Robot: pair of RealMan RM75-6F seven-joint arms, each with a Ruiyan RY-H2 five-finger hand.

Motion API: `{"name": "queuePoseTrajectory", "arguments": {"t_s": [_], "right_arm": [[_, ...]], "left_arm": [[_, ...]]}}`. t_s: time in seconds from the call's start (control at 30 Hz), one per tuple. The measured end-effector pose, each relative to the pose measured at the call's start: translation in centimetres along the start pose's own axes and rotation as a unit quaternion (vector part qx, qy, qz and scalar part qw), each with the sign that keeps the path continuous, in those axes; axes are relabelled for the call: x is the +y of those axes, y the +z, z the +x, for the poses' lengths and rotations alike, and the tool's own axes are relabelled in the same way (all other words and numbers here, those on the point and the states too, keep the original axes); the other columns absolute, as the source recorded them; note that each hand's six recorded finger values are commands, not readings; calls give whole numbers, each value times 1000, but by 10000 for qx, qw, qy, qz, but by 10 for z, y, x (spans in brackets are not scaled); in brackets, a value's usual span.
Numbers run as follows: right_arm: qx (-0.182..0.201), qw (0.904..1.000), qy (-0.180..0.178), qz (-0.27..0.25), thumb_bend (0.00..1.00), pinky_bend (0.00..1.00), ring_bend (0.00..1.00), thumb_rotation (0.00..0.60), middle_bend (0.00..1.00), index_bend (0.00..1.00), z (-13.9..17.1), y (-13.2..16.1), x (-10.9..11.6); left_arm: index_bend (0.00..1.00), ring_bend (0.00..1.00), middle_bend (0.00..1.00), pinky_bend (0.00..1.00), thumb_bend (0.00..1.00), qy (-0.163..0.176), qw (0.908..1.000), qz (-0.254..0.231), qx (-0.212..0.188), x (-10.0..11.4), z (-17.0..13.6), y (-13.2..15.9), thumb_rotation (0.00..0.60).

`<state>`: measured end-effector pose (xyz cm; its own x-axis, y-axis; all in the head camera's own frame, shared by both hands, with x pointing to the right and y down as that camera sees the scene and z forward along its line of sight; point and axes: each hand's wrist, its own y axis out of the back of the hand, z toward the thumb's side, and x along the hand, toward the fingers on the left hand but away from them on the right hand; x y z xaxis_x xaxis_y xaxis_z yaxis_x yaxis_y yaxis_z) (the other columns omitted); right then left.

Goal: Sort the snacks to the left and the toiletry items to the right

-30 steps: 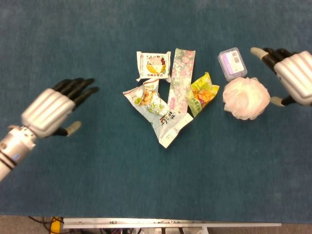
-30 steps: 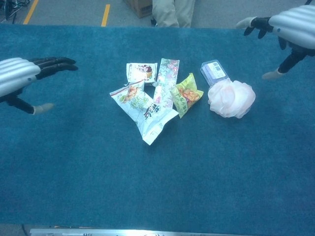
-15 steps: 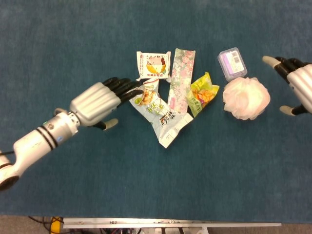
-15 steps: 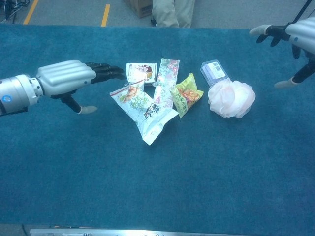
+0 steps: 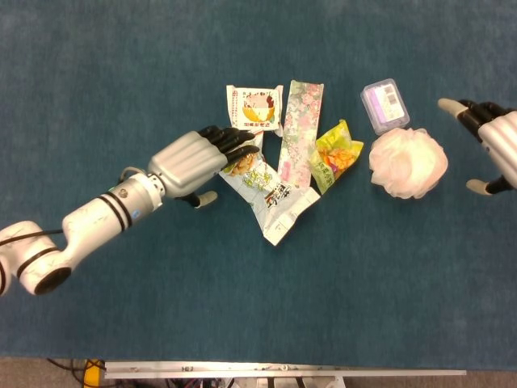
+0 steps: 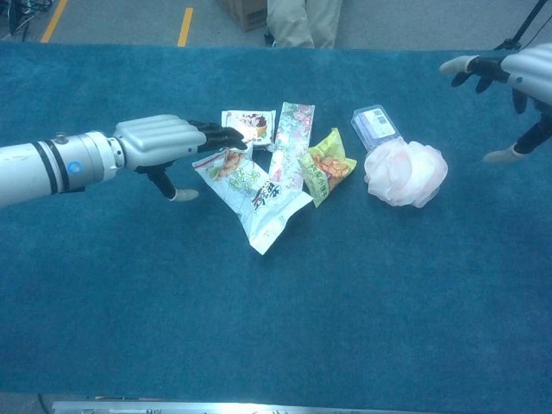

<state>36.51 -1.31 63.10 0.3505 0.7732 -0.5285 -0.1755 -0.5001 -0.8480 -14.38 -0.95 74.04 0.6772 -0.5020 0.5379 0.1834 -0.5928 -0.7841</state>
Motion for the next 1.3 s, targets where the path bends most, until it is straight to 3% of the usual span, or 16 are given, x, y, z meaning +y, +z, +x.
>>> {"name": "queuePoseTrajectory", "arguments": {"t_s": [0.43, 0.57, 0.67, 0.77, 0.87, 1.07, 1.3], "right_arm": [[-91, 9999, 37, -111, 0, 513, 262, 600, 208, 10, 0, -10, -5], [-116, 9998, 31, -138, 0, 513, 262, 600, 208, 10, 2, -13, -5], [-139, 9998, 26, -159, 0, 513, 262, 600, 208, 10, 3, -15, -5], [-147, 9997, 9, -180, 0, 513, 262, 600, 208, 10, 3, -16, -4], [-142, 9997, -12, -206, 0, 513, 262, 600, 208, 10, 3, -15, -3], [-133, 9996, -59, -241, 0, 513, 262, 600, 208, 10, 4, -15, -1], [-154, 9995, -73, -258, 0, 513, 262, 600, 208, 10, 4, -15, 0]], "left_arm": [[3, 13, 1, 125, 325, -181, 9995, -256, 98, -9, 22, 9, 600], [146, 125, 102, 192, 324, -105, 9993, -329, 113, -12, 25, 11, 600], [293, 270, 256, 290, 324, -18, 9987, -482, 145, -14, 24, 11, 600], [368, 365, 332, 400, 325, 2, 9978, -642, 172, -18, 23, 11, 600], [399, 411, 356, 492, 324, 10, 9966, -796, 187, -21, 22, 12, 600], [476, 493, 429, 581, 324, 76, 9942, -1047, 212, -25, 16, 11, 600], [500, 517, 466, 599, 324, 223, 9940, -1028, 291, -15, 1, -1, 600]]}}
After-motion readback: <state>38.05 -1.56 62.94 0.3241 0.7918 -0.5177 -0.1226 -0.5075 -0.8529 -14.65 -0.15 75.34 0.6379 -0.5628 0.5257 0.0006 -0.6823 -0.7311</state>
